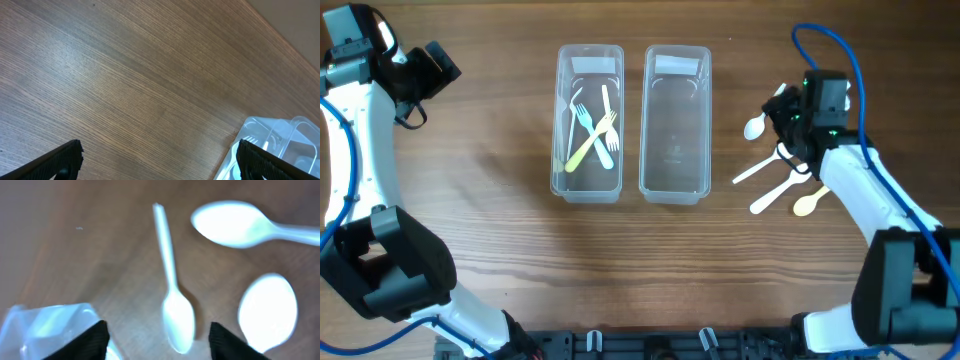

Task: Pack container
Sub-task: 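Reach the right gripper to the white spoons and grasp one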

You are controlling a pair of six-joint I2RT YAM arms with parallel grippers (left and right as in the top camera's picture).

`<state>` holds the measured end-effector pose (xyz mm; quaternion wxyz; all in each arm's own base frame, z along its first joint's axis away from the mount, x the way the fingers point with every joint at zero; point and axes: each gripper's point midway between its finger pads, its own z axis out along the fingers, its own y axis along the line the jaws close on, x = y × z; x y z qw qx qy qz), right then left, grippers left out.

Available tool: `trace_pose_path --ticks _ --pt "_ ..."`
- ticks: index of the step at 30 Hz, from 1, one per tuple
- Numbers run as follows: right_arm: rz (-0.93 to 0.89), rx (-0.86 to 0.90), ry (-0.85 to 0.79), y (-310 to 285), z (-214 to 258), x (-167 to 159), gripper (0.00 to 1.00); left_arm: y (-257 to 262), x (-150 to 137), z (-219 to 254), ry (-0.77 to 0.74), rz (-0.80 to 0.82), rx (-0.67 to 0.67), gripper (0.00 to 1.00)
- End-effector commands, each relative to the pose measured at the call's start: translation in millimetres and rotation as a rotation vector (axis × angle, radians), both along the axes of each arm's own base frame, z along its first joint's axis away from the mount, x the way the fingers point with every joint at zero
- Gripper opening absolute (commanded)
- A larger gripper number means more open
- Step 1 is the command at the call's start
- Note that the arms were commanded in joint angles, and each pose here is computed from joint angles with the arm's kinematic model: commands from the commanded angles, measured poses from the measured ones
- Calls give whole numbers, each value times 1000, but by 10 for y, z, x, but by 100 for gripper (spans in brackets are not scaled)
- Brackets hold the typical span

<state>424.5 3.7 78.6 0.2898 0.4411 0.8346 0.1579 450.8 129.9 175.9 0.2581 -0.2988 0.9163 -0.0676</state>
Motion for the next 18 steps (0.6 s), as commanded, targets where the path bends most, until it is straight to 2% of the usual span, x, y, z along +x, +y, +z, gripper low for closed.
trace_pose_path --ticks 1,6,15,18 --pt "-69 69 115 25 -305 -128 50 26 -3 163 -37 10 12 100" --pt "-97 84 232 32 -571 -313 50 26 -3 163 -37 10 12 100" --pt "-82 114 251 96 -611 -338 54 26 -3 163 -37 10 12 100" --pt "-136 143 314 99 -669 -479 53 26 -3 163 -37 10 12 100"
